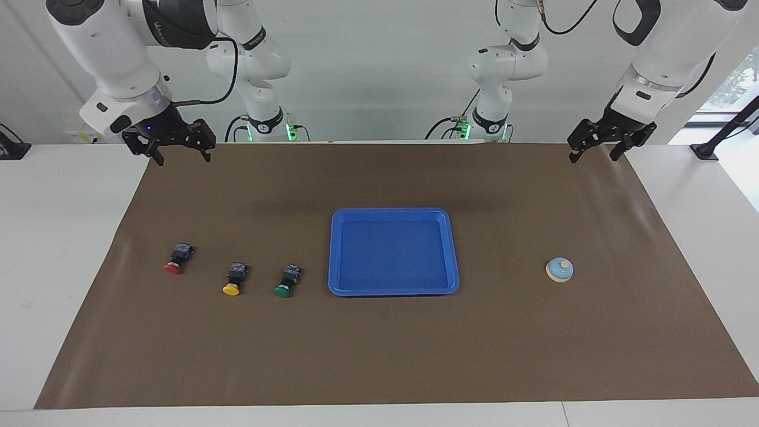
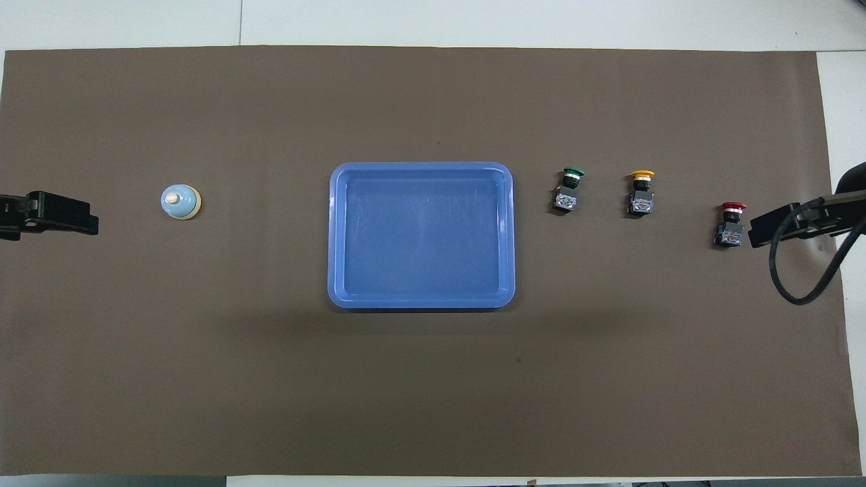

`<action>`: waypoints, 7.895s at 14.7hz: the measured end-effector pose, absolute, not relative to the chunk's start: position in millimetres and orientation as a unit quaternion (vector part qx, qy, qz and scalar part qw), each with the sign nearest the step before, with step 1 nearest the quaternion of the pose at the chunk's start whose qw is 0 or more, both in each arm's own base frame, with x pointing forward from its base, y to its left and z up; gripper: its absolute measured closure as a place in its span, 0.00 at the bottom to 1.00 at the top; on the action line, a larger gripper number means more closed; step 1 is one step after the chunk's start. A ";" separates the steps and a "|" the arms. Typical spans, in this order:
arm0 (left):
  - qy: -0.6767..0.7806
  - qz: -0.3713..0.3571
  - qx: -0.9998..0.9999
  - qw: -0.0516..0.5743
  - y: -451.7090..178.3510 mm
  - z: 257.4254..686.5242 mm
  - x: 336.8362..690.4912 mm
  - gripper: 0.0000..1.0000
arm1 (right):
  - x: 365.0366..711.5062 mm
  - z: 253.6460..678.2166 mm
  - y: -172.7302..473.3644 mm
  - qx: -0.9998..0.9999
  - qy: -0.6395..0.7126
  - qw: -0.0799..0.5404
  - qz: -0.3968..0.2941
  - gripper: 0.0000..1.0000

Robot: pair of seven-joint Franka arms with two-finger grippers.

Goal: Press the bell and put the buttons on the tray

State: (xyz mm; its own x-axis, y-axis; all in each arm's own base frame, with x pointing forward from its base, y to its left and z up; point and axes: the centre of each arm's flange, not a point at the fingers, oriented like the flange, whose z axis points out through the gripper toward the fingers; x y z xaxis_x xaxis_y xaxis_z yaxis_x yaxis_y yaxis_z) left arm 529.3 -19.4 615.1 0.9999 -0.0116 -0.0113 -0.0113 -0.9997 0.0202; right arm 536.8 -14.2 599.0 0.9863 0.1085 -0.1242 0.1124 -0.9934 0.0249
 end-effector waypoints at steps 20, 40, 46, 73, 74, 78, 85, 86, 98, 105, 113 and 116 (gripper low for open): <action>0.002 0.019 1.000 0.016 -14.0 469.5 604.4 0.99 | 536.8 599.0 -14.3 0.996 0.055 0.016 -0.061 0.00; 0.019 0.042 0.999 0.017 2.6 339.1 626.6 0.99 | 536.8 599.0 -14.3 0.996 0.055 0.016 -0.061 0.00; 0.022 0.031 0.999 0.016 7.7 353.5 626.9 0.99 | 536.8 599.0 -14.3 0.996 0.055 0.016 -0.061 0.00; 0.007 -0.019 1.000 0.010 -6.7 591.4 529.5 0.00 | 527.2 603.7 -12.3 0.996 0.057 0.015 -0.074 0.00; 0.005 -0.022 1.000 0.010 -8.2 591.0 528.9 0.00 | 527.4 601.9 -10.2 0.995 0.059 0.015 -0.073 0.00; 0.003 -0.028 1.000 0.010 -10.6 589.9 527.6 0.00 | 532.8 574.2 37.7 0.998 0.040 0.022 -0.041 0.00; 0.006 -0.030 0.999 0.010 -7.0 591.0 526.5 0.00 | 566.9 454.4 121.0 0.999 -0.037 0.022 -0.012 0.00; 0.008 -0.030 0.999 0.010 -4.9 591.1 526.5 0.00 | 575.6 437.0 125.3 0.999 -0.042 0.019 -0.004 0.00; 0.010 -0.029 0.999 0.010 -2.6 591.6 526.2 0.00 | 618.9 301.8 146.7 0.996 -0.066 -0.005 0.056 0.00; 0.010 -0.029 0.999 0.010 -2.6 591.7 526.2 0.00 | 621.3 289.1 145.9 0.996 -0.067 -0.006 0.058 0.26; 0.010 -0.029 0.999 0.010 -2.6 591.7 526.2 0.00 | 629.4 308.1 152.7 0.997 -0.065 -0.001 0.046 0.59; 0.010 -0.029 0.999 0.010 -2.6 591.7 526.2 0.00 | 640.3 360.5 185.9 0.998 -0.056 -0.009 0.023 0.59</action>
